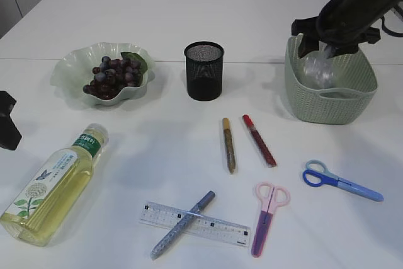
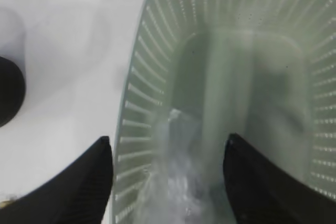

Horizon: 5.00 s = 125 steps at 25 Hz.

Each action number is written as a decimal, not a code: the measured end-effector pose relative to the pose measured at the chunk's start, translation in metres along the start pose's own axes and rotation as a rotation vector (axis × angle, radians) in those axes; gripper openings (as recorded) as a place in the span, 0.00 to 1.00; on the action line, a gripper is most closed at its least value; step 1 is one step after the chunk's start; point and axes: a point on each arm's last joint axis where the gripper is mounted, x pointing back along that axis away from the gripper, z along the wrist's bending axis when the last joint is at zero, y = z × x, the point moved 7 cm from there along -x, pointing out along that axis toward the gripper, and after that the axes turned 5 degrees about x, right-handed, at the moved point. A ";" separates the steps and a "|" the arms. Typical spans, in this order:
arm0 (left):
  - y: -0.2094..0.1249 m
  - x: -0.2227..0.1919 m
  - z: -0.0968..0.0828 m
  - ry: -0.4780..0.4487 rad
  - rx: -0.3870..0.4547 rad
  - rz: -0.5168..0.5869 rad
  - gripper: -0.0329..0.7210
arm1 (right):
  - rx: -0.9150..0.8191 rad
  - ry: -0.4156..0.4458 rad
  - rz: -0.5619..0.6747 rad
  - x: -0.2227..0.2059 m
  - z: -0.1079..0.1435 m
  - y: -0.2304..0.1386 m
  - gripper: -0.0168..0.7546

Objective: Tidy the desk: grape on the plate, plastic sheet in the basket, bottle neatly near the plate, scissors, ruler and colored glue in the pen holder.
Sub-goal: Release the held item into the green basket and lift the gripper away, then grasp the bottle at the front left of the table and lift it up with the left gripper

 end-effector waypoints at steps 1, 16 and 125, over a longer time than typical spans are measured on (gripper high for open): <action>-0.001 0.000 0.000 0.000 0.000 0.004 0.56 | 0.008 -0.006 0.002 -0.001 -0.001 -0.001 0.69; 0.000 0.000 0.004 0.022 -0.016 0.002 0.53 | 0.032 -0.003 0.114 0.089 0.005 -0.002 0.77; -0.027 -0.005 -0.039 -0.123 -0.306 -0.664 0.62 | 0.149 0.030 0.395 0.153 0.030 -0.195 0.77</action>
